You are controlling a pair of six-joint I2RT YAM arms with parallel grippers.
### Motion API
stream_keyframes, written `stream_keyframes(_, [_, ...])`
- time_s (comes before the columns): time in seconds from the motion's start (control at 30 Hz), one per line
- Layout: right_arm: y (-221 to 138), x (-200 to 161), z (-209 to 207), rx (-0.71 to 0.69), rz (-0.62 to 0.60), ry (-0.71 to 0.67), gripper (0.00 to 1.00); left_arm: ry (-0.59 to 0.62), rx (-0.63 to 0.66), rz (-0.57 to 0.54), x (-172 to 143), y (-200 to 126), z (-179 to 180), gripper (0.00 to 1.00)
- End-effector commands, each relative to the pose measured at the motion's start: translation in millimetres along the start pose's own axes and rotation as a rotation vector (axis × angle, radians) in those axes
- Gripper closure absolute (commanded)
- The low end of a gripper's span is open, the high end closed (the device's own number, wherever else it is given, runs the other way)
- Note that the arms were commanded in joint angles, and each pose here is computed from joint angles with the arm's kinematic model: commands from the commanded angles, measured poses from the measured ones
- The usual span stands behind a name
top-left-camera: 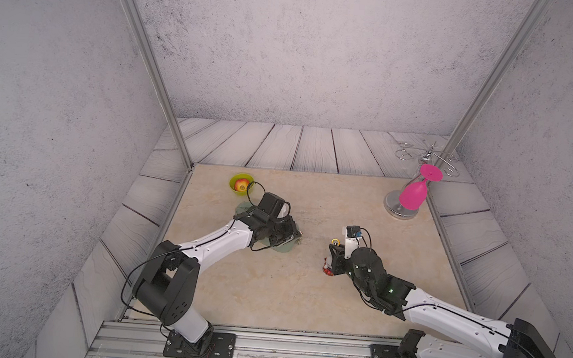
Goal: Remove the decoration from the bag
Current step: Place the bag at the center of the board, then place the decoration item at the center of the board.
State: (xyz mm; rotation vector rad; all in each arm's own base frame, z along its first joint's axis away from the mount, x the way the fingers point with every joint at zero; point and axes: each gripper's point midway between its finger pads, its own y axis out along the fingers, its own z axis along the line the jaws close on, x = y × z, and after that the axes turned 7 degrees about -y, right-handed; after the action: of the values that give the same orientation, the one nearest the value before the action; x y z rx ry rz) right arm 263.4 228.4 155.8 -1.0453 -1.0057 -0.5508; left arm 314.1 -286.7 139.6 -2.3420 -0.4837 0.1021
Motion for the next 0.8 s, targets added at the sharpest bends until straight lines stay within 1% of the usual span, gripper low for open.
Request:
stream_keyframes(0.0, [2.0,-24.6,-12.3,-0.047,0.082,0.029,0.80,-0.024,-0.065,-0.041,-0.5,1.4,-27.9,1.00])
stream_keyframes(0.1, [7.7,-31.3,-15.2,-0.066,0.110,0.025,0.80,-0.053,-0.083,-0.047,-2.6,9.9,-36.6,1.00])
stream_keyframes(0.2, [15.2,-35.0,-19.4,-0.086,0.128,0.026,0.80,-0.069,-0.075,-0.055,0.9,16.7,-37.8,1.00])
stream_keyframes(0.33, [29.7,-43.4,-31.1,-0.113,0.169,0.062,0.79,-0.059,-0.061,-0.056,4.5,23.5,-37.6,1.00])
stream_keyframes(0.47, [48.1,-43.0,-38.1,-0.105,0.198,0.114,0.78,-0.039,-0.054,-0.046,4.4,29.1,-36.6,0.99])
stream_keyframes(0.63, [73.7,-36.2,-36.4,-0.080,0.248,0.131,0.75,-0.032,-0.063,-0.026,2.9,33.7,-38.1,0.91])
stream_keyframes(0.77, [90.4,-29.1,-37.8,-0.077,0.262,0.142,0.70,-0.018,-0.075,-0.024,1.7,31.1,-41.9,0.82])
